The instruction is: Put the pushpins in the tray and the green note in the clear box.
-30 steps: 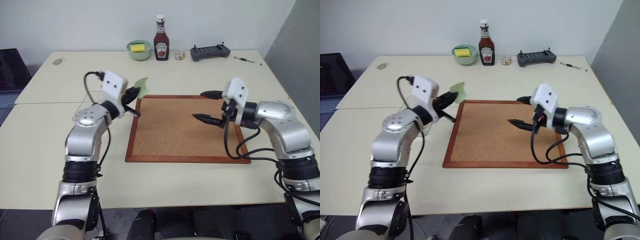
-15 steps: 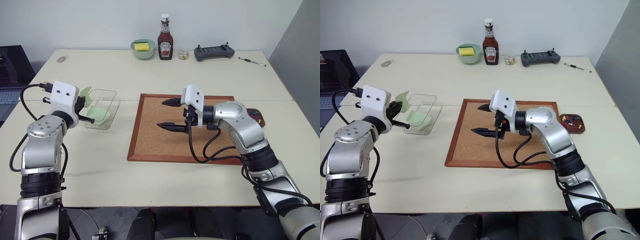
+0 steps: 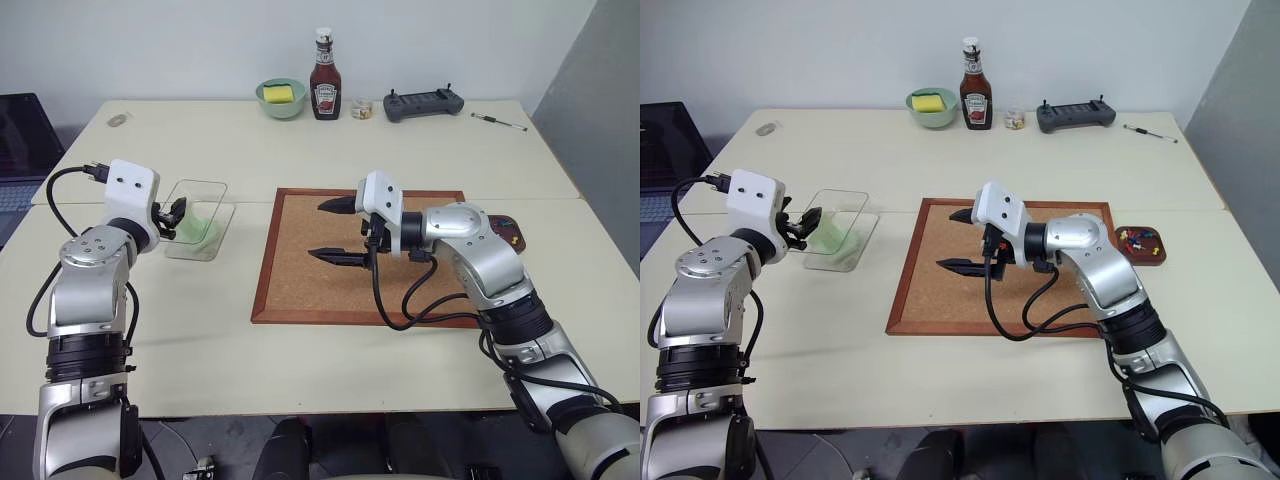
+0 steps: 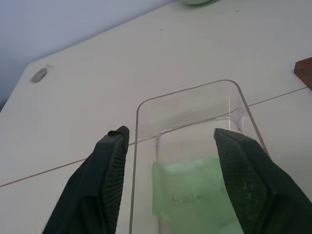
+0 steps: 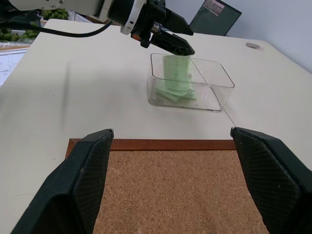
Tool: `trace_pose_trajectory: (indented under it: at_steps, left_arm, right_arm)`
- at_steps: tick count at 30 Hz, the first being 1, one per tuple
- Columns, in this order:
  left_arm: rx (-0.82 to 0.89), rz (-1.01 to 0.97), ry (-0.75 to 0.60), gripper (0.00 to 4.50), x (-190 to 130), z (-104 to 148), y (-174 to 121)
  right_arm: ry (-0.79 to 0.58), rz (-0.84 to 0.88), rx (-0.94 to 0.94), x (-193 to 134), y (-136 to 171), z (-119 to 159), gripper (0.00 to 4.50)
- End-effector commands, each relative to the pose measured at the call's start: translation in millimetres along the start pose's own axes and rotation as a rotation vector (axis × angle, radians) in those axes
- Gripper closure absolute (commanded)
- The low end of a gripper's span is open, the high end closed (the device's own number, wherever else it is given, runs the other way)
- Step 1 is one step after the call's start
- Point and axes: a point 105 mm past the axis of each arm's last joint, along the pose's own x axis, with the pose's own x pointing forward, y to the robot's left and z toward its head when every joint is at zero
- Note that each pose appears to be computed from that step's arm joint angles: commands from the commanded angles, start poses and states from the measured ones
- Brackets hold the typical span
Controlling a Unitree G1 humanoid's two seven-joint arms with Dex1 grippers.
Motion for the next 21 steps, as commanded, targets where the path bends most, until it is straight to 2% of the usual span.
trace_pose_trajectory:
  at_steps: [1,5,11,14,18,21]
  left_arm:
    - [-0.043,0.039,-0.062,0.71,-3,19,9]
    - [-0.038,0.037,-0.066,0.05,-2,21,7]
    - [0.019,-0.062,-0.225,0.05,-15,48,-11]
    - [0.048,-0.174,-0.224,0.05,-27,46,-36]
    - [0.015,-0.291,-0.256,0.05,-46,43,-69]
    - [-0.019,-0.405,-0.257,0.05,-58,36,-94]
  right_arm:
    - [-0.037,-0.016,-0.041,-2,-3,15,0.42]
    - [-0.044,-0.02,-0.045,-1,-4,16,0.42]
    - [-0.092,-0.08,-0.054,-7,-10,22,0.42]
    - [-0.119,-0.166,-0.012,-21,-18,18,0.42]
    - [-0.109,-0.332,0.085,-51,-29,-3,0.42]
    - [-0.075,-0.399,0.139,-74,-25,-23,0.42]
